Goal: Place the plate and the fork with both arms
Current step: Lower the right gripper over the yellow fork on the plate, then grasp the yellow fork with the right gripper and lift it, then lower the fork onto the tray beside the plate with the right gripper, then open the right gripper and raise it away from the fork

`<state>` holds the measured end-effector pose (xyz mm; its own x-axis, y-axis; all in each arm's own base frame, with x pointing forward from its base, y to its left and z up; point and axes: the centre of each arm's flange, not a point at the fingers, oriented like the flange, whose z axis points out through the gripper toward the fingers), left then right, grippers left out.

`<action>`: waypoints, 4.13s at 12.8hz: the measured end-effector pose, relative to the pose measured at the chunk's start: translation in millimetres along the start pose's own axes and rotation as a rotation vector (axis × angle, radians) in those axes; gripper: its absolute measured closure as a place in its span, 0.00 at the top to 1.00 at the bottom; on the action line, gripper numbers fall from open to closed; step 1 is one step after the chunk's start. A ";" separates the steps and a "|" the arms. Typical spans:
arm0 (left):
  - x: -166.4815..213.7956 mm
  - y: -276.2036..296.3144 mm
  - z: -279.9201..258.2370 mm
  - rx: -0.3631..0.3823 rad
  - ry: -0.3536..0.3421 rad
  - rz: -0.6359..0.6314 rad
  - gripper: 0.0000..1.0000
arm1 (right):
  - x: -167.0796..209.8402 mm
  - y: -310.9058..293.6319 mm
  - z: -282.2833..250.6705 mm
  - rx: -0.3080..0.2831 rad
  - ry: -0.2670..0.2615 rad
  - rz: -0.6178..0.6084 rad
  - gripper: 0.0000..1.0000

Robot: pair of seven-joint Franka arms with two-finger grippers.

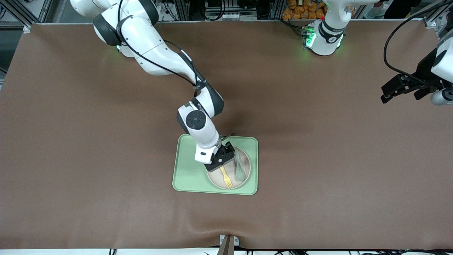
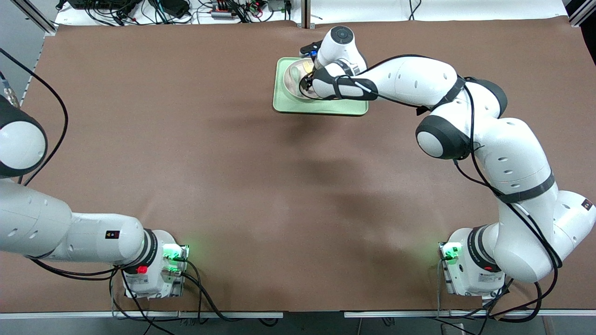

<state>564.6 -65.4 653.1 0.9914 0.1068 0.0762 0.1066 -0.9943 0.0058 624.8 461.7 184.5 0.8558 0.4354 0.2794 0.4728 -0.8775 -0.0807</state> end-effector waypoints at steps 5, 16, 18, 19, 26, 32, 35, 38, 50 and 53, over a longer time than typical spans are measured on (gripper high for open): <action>0.0 0.0 0.0 0.000 0.000 0.000 1.00 | 1.8 8.2 -0.2 -0.008 0.004 0.008 0.24; 1.0 -3.4 -0.1 0.000 0.002 -0.006 1.00 | 29.4 6.1 -57.8 0.004 0.084 0.094 0.24; 1.0 -3.5 0.0 0.000 0.002 -0.006 1.00 | 42.2 28.3 -92.9 -0.023 0.085 0.123 0.24; 1.1 -3.7 0.0 0.000 0.002 -0.007 1.00 | 47.4 46.9 -111.6 -0.038 0.072 0.145 0.24; 1.6 -5.8 0.2 0.001 0.002 -0.011 1.00 | 7.7 172.4 -156.9 -0.092 -0.071 0.391 0.24; 1.9 -6.1 2.4 0.002 -0.002 -0.011 1.00 | -46.8 149.8 -92.9 -0.109 -0.165 0.653 0.24; 2.1 -6.8 2.7 0.002 -0.003 -0.012 1.00 | -64.8 130.0 -63.7 -0.071 -0.196 0.723 0.24; 3.5 -13.4 2.9 0.003 -0.003 -0.024 1.00 | -67.1 123.6 -56.8 -0.056 -0.200 0.732 0.24; 3.8 -14.0 4.6 0.004 -0.006 -0.025 1.00 | -49.7 171.0 -98.4 -0.047 -0.157 0.685 0.96; 3.9 -14.0 5.1 0.004 -0.007 -0.025 1.00 | -48.1 234.9 -169.2 -0.037 -0.188 0.688 1.00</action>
<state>567.4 -51.1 648.3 0.9889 0.1313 0.0690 0.1313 -0.9913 0.0038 659.1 200.6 314.0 0.9807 -0.1956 0.0072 -0.1925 -0.9704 -0.1459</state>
